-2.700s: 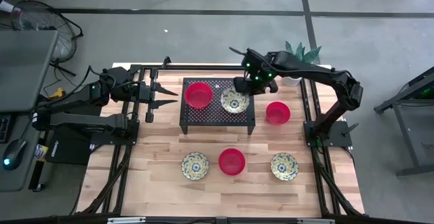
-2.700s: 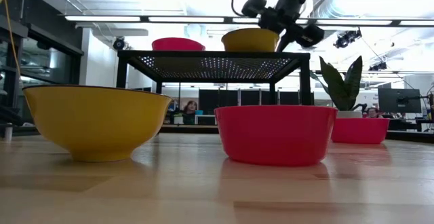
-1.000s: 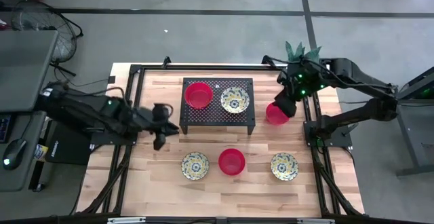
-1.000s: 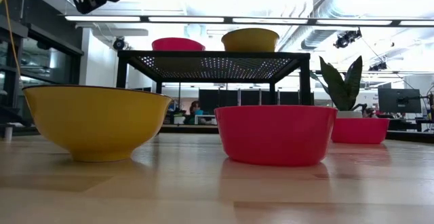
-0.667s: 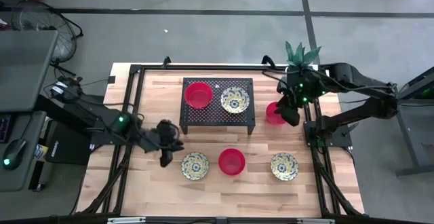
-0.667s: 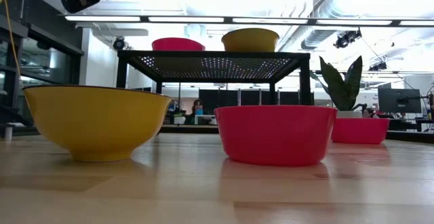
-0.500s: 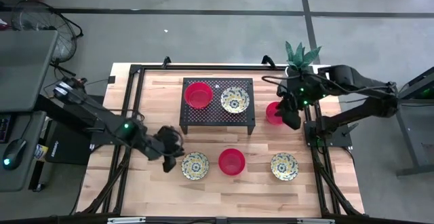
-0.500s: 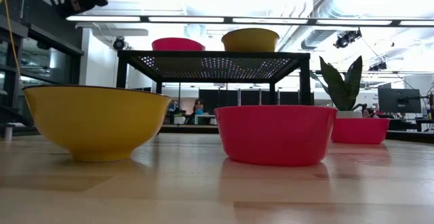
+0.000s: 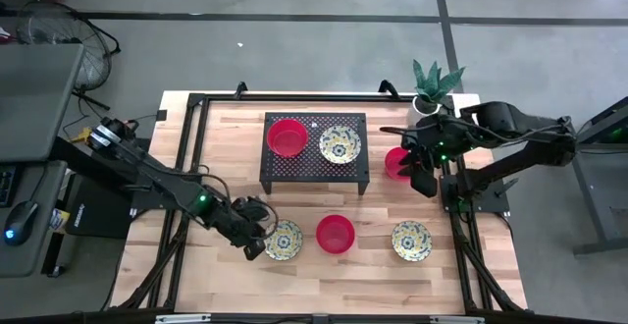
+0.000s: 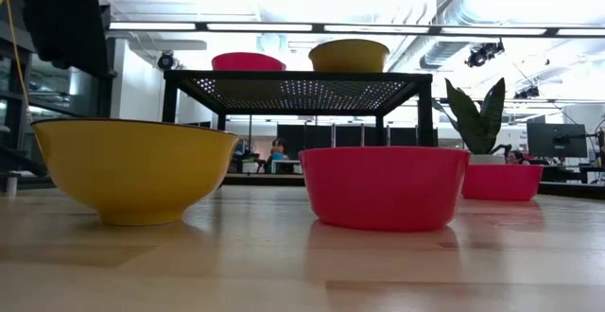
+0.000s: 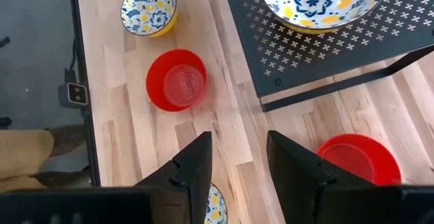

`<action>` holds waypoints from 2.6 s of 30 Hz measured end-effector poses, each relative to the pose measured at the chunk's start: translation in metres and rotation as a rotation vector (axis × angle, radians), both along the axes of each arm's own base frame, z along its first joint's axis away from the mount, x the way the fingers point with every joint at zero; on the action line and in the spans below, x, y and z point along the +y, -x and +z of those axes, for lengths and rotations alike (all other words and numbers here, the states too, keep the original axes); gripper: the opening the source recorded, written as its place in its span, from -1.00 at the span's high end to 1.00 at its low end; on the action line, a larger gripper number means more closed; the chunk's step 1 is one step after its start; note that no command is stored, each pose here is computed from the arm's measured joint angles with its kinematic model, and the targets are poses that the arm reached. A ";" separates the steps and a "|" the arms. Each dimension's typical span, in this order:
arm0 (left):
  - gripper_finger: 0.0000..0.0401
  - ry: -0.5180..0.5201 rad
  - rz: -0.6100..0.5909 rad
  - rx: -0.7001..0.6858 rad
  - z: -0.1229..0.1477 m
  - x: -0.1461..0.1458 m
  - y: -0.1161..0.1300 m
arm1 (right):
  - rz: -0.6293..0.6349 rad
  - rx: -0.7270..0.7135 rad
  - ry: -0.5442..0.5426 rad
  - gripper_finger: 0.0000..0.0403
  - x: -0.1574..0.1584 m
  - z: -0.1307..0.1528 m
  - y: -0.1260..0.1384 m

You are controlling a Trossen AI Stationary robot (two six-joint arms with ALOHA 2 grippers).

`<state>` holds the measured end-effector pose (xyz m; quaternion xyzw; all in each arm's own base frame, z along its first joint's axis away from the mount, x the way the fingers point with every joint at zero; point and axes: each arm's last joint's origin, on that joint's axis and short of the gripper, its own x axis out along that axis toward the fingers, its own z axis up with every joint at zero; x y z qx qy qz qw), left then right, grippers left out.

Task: Pick & Place Mini bowls
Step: Stack the left yellow patterned bowl on top of the yellow patterned bowl on the shelf

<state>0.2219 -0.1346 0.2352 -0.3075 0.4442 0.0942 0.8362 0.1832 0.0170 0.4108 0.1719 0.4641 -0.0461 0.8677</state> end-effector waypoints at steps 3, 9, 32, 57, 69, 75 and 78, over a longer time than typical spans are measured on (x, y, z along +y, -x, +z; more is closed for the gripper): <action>0.59 -0.006 -0.006 0.025 -0.006 -0.002 -0.002 | 0.012 -0.005 -0.003 0.36 0.004 0.000 0.000; 0.59 -0.035 -0.020 0.054 -0.013 -0.003 -0.005 | 0.042 0.009 -0.011 0.36 0.013 -0.010 -0.004; 0.00 0.042 0.112 0.169 -0.017 0.009 -0.004 | 0.125 0.135 -0.061 0.36 0.059 -0.079 -0.011; -0.01 0.208 0.180 0.347 -0.061 0.022 -0.041 | 0.081 0.072 -0.018 0.36 0.077 -0.079 -0.007; 0.59 0.197 0.153 0.336 -0.061 0.022 -0.041 | 0.082 0.068 -0.016 0.36 0.078 -0.079 -0.008; 0.95 0.178 0.122 0.325 -0.061 0.022 -0.042 | 0.073 0.061 -0.003 0.36 0.077 -0.079 -0.008; 0.94 0.175 0.106 0.324 -0.061 0.021 -0.042 | 0.070 0.060 -0.001 0.36 0.077 -0.079 -0.008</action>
